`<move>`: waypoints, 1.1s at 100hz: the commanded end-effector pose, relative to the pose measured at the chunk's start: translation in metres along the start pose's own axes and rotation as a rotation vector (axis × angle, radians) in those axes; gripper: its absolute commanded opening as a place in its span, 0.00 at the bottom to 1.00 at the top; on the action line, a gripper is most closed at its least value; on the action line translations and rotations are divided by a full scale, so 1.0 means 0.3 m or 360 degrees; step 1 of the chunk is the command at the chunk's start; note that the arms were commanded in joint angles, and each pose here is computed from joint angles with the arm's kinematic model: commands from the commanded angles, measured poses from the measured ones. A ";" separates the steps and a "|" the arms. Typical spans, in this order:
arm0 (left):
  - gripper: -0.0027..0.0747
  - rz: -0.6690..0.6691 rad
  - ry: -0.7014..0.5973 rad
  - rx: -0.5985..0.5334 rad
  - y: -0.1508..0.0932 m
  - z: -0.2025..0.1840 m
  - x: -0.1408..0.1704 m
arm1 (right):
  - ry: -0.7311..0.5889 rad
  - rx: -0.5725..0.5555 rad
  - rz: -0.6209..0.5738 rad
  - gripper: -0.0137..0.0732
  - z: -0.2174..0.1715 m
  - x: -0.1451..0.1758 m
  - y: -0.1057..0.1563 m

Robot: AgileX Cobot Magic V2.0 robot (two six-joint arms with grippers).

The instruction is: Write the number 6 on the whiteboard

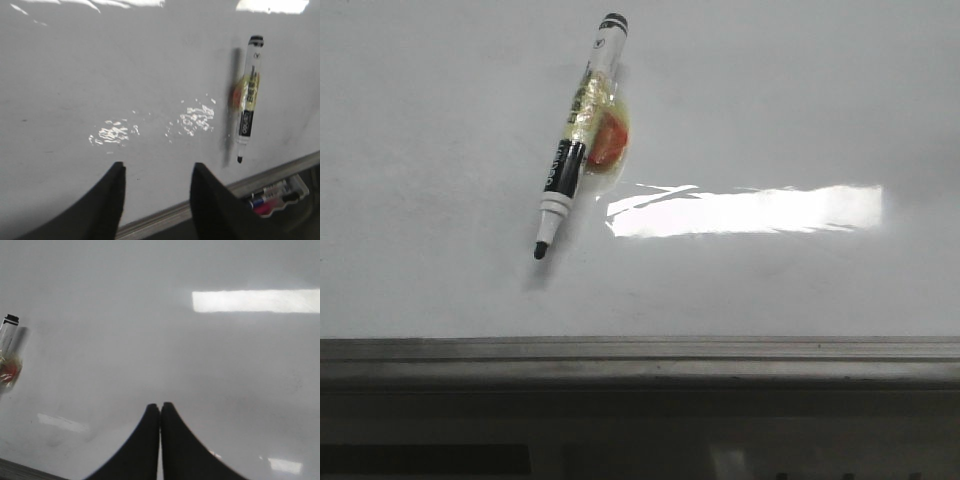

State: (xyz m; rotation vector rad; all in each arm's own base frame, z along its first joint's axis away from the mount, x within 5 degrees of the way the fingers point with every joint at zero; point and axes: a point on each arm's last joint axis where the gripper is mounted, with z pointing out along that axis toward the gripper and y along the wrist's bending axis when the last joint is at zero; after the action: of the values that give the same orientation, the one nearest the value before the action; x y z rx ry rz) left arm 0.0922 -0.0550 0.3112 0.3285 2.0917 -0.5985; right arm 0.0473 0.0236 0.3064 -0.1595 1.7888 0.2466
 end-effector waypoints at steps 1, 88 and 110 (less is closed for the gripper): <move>0.61 0.0043 0.0054 0.0072 -0.013 0.030 -0.081 | -0.0133 0.0041 -0.0018 0.23 -0.006 -0.059 -0.005; 0.60 0.0027 0.0052 0.0369 -0.208 0.411 -0.092 | -0.0121 0.0040 -0.0017 0.65 -0.004 -0.054 -0.005; 0.60 0.0007 0.0121 0.0321 -0.200 0.464 -0.068 | -0.0121 0.0040 -0.0017 0.65 -0.004 -0.054 -0.005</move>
State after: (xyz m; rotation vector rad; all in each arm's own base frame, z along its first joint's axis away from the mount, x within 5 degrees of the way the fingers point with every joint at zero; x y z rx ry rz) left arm 0.1695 -0.1762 0.2687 0.5289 2.1573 -0.7977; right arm 0.0477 0.0234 0.3074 -0.1643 1.7884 0.2397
